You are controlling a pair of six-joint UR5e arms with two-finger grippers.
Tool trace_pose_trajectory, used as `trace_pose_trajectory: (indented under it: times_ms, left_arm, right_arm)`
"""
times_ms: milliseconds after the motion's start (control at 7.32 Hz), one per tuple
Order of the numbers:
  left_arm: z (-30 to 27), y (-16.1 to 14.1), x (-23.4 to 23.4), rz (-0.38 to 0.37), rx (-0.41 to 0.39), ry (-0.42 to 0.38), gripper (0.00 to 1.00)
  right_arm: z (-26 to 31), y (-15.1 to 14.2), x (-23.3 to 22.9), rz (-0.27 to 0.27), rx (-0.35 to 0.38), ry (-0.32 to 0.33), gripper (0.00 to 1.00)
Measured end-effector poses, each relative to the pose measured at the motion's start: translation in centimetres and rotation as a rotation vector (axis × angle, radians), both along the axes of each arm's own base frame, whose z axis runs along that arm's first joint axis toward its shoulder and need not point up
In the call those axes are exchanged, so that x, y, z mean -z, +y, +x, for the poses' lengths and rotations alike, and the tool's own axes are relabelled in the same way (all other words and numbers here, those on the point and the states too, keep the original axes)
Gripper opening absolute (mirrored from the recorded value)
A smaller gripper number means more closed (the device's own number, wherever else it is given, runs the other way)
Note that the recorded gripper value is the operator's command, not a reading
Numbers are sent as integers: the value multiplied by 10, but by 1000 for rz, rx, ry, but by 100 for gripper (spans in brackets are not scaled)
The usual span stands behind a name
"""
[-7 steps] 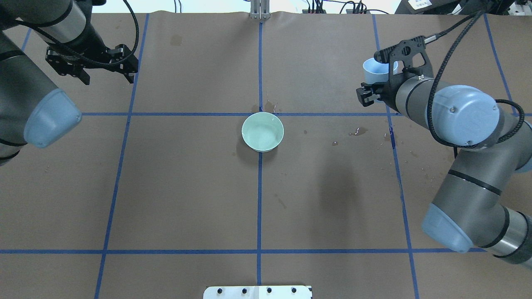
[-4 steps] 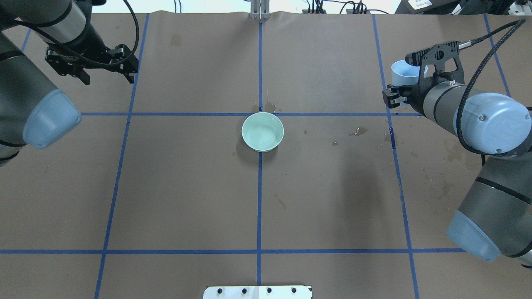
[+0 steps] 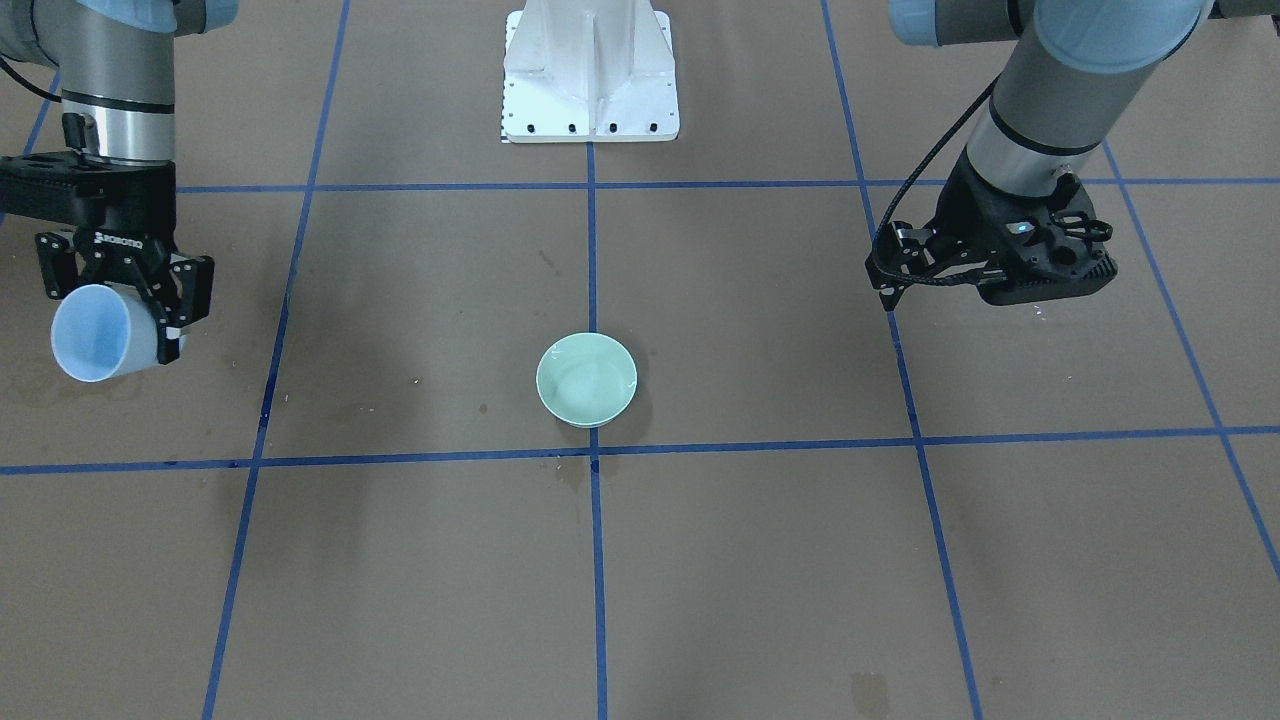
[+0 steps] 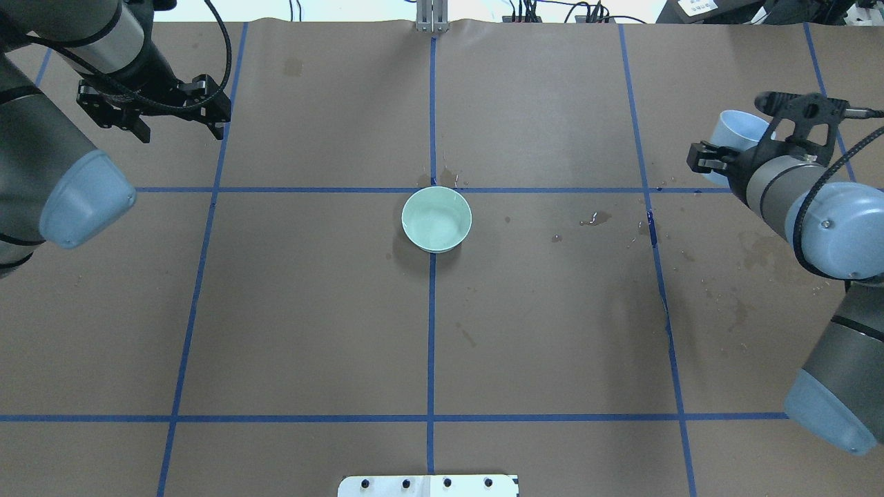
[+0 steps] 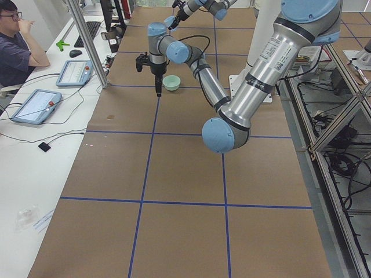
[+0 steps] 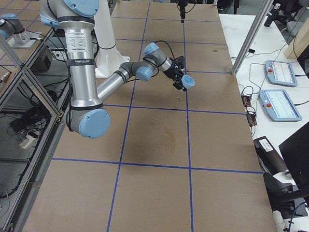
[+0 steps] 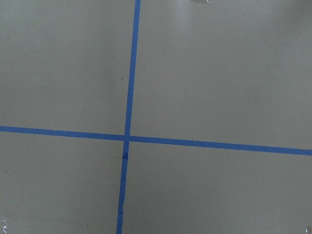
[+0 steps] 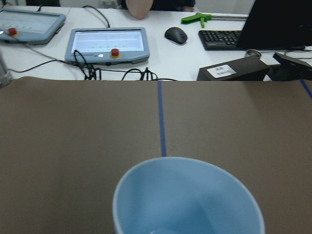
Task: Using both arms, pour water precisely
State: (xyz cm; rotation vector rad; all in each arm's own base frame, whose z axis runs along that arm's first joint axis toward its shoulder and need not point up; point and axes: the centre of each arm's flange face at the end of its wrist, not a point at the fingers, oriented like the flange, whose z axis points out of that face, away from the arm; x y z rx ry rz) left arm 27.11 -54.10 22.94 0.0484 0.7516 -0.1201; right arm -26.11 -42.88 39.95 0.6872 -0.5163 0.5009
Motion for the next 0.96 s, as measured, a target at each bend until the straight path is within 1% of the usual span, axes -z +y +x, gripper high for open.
trace_pose_trajectory:
  times_ms: [137,273,410,547,683,957]
  left_arm:
    - [1,1,2,-10,12,5,100]
    - [2,2,4,-15,20,8,100]
    - [2,2,5,-17,24,10,100]
    - [2,3,5,-18,24,10,100]
    - [2,3,4,-18,25,10,100]
    - [2,3,4,-18,25,11,100]
  right_arm:
    - [10,17,-33,-20,-63,47,0]
    - [8,36,-55,-19,-121,67,0]
    - [-3,57,-68,10,-173,64,0]
    - [-20,81,-76,55,-219,42,0]
    - [-34,101,-81,99,-251,15,0]
    - [-56,134,-101,153,-300,9,0]
